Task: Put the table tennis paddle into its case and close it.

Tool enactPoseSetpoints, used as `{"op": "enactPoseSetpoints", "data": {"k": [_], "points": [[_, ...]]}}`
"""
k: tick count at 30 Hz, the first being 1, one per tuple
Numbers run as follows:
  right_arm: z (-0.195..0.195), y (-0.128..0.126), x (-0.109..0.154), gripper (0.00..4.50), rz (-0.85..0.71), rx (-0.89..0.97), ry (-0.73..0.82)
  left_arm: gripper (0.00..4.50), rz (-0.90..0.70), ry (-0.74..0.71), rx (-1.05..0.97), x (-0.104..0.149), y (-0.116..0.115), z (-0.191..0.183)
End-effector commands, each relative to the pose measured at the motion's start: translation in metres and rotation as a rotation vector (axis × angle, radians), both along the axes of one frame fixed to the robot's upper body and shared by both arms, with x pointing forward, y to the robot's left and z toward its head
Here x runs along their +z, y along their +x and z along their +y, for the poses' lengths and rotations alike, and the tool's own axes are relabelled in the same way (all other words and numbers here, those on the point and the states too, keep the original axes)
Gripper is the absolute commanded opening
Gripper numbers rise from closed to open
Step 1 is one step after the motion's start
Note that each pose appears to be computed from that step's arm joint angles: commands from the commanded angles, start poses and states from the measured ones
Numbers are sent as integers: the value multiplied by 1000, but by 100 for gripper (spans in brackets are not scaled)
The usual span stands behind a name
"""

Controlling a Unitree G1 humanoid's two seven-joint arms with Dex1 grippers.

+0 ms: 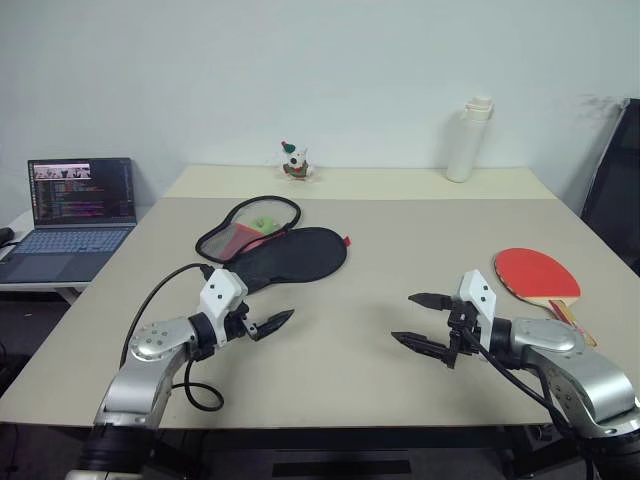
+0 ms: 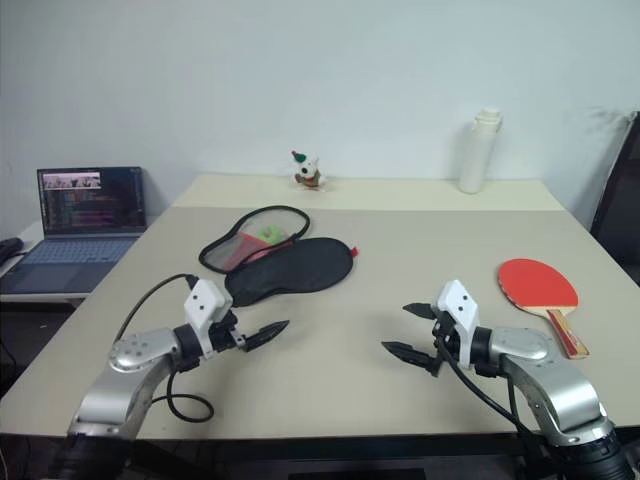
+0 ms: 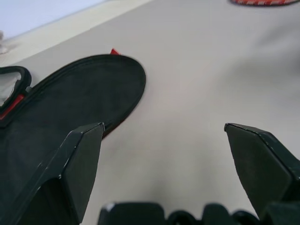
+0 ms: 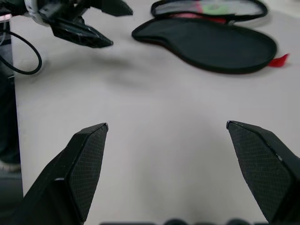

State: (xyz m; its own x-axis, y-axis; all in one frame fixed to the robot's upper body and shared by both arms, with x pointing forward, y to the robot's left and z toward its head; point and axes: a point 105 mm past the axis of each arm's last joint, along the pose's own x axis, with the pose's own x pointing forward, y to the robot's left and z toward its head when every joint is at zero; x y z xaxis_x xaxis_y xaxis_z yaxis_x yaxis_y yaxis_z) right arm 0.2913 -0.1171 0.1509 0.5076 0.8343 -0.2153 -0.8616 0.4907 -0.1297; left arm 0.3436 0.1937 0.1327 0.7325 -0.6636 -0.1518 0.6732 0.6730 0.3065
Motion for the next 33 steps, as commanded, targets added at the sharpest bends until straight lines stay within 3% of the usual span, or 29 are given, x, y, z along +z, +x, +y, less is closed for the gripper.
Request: {"op": "enactPoseSetpoints", "data": {"k": [1, 10, 14, 30, 33], "points": [[6, -2, 17, 446, -56, 9, 14, 450, -51, 69, 24, 12, 13, 20], [21, -4, 49, 446, -73, 82, 42, 450, 26, 211, 65, 4, 46, 61], [25, -4, 52, 446, -83, 95, 48, 450, 63, 247, 83, 0, 59, 61], [28, -3, 51, 446, -100, 70, 66, 450, 166, 346, 67, -21, 66, 53], [28, -3, 50, 450, -102, 66, 68, 387, 182, 352, 72, -25, 65, 55]]}}
